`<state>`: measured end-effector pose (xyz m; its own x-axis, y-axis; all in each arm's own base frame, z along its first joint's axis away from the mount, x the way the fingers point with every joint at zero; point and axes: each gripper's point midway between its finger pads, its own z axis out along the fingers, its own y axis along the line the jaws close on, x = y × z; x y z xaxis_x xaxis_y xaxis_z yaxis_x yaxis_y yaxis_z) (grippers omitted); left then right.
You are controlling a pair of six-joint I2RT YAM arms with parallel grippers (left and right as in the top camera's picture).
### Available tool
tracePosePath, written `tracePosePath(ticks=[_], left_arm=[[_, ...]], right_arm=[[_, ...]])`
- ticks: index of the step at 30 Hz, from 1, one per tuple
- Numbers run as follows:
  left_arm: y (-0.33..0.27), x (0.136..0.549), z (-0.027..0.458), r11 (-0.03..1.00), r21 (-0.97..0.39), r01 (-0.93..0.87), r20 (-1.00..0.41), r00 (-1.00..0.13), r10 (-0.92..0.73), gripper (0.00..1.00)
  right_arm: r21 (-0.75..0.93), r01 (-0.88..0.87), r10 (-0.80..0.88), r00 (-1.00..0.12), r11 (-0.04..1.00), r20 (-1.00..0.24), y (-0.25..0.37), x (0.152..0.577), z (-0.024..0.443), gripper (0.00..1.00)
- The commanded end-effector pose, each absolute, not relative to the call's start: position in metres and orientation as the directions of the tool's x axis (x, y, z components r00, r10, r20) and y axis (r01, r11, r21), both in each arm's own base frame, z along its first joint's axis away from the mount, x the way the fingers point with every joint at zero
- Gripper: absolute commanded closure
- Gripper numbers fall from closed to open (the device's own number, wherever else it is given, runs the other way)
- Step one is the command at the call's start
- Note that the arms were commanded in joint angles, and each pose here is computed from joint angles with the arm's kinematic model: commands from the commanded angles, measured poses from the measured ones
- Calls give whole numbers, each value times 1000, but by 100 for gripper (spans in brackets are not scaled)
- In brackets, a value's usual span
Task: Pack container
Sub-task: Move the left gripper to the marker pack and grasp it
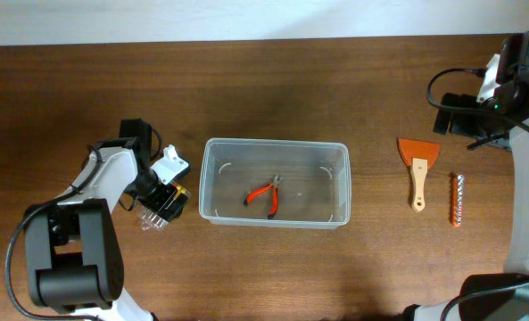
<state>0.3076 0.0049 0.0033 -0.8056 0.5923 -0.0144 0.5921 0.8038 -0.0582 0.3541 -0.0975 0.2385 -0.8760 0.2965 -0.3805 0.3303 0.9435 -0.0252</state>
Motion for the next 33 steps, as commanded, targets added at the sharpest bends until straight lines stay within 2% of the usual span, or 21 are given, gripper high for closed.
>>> tracePosePath(ticks=[1, 15, 25, 33], left_arm=[[2, 304, -5, 802, -83, 592, -17, -805, 592, 1], [8, 301, -23, 842, -74, 534, 41, -842, 538, 1], [4, 301, -22, 853, -96, 514, 29, -855, 518, 1], [36, 300, -21, 862, 62, 504, 130, -860, 493, 1]], right_arm=[[-16, 335, 297, -856, 942, -423, -98, 355, 254, 1], [-17, 335, 297, -858, 942, -419, -97, 354, 253, 1], [-16, 335, 297, -858, 942, -419, -97, 354, 253, 1], [-17, 335, 297, -858, 942, -419, -97, 354, 253, 1]])
